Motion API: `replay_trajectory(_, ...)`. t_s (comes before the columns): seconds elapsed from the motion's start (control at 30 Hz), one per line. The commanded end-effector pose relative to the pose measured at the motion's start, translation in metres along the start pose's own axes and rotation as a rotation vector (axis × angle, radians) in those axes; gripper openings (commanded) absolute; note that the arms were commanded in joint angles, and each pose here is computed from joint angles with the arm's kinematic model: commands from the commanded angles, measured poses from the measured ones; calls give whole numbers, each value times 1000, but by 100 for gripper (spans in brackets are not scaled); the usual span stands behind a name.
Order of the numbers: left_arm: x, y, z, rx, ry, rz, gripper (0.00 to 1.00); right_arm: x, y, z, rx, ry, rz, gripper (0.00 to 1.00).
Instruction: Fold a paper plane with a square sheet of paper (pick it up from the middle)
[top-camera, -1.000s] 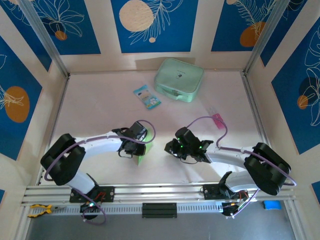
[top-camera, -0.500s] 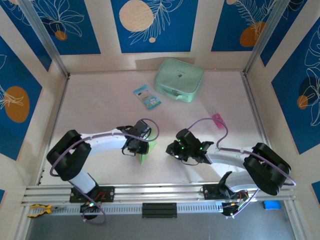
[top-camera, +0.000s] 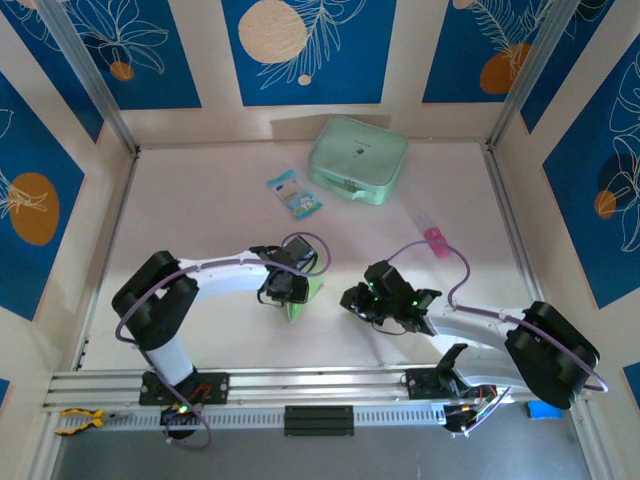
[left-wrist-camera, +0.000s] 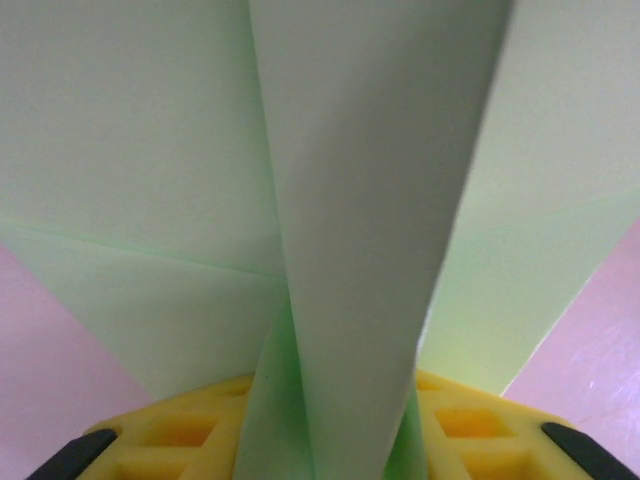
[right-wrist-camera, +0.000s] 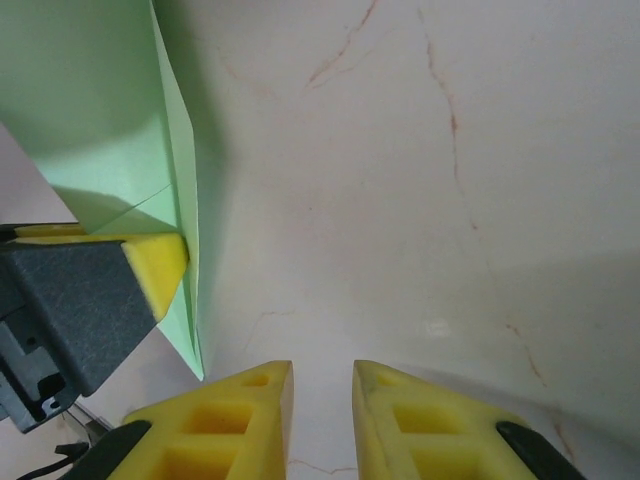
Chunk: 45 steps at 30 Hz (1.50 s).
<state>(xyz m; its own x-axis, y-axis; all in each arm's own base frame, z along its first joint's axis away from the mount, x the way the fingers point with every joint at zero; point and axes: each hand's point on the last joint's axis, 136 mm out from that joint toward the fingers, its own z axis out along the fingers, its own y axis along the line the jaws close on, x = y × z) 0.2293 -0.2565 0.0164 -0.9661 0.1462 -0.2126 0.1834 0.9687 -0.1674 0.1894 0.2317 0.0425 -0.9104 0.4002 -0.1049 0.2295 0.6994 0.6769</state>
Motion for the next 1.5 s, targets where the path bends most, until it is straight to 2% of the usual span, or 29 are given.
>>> replay_trajectory(0.0,14,12,18,-85,61,-59,36,0,-7,-4,5,-10,19,24)
replay_trajectory(0.17,14,11,19,-125,76,-153,37,0,-10,-9,-7,-20,24,25)
replay_trajectory(0.57,14,7,10,-207,52,-191,39,1,-12,-16,-26,-31,19,26)
replay_trajectory(1.27,-2,-5,-25,-145,-23,-227,44,-3,-15,-29,-7,-63,12,28)
replay_trajectory(1.47,-3,-6,-32,-123,-37,-229,50,-11,-19,-39,12,-85,2,29)
